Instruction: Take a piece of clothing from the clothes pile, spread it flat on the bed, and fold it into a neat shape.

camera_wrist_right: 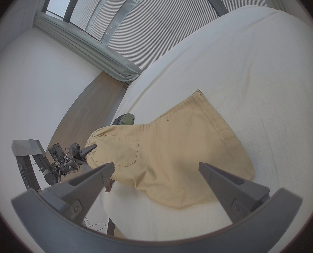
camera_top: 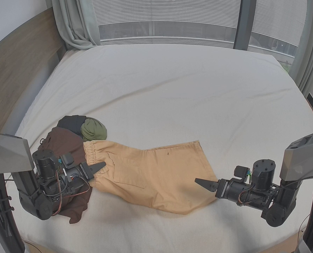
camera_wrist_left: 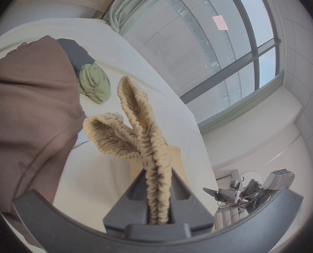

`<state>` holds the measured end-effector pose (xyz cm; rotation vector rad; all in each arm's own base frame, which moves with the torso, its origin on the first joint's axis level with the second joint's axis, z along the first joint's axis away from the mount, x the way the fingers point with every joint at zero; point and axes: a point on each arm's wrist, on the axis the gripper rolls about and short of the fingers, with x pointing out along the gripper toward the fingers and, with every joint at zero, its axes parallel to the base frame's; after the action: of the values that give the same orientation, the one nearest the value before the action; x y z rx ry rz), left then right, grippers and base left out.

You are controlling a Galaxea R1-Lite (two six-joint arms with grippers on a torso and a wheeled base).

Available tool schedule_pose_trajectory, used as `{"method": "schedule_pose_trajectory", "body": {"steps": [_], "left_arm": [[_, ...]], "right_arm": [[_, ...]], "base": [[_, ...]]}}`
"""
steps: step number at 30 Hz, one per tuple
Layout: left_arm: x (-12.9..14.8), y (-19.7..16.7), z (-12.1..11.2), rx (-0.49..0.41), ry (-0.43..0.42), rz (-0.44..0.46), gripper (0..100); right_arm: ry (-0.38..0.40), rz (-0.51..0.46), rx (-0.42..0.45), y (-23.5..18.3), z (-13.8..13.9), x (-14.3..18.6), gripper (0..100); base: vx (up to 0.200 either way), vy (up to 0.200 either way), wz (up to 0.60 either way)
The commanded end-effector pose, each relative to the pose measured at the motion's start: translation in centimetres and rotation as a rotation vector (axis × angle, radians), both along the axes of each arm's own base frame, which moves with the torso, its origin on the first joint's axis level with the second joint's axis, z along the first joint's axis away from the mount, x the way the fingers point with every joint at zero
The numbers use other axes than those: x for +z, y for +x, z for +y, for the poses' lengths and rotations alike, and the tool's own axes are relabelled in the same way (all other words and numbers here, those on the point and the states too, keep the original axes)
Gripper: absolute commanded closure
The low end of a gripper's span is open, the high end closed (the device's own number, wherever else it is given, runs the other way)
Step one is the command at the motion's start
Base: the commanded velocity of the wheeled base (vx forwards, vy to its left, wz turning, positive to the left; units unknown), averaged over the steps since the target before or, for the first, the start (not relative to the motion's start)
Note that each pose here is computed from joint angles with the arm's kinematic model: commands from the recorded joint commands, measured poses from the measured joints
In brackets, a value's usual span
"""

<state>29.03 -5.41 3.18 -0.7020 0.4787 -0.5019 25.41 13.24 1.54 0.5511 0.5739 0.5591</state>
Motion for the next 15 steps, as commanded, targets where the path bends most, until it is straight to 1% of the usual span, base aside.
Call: {"method": "schedule_pose_trajectory", "body": {"steps": [1, 9, 15], "left_arm": [[0.6, 0.3, -1.1, -0.034, -0.007, -0.033, 100], [1.2, 1.0, -3.9, -0.117, -0.019, -0.09, 100], [1.8, 1.5, -6.0, -0.167, -0.053, -0.119, 100]], "right_arm": [[0.005, -0.01, -0.004, 0.1, -0.1, 0.3, 0], [0.012, -0.022, -0.007, 0.1, -0.2, 0.7, 0], [0.019, -0.037, -0.021, 0.3, -0.5, 1.1, 0]], "base": [[0.0, 0.0, 0.0], [0.0, 0.0, 0.0], [0.0, 0.0, 0.0]]}}
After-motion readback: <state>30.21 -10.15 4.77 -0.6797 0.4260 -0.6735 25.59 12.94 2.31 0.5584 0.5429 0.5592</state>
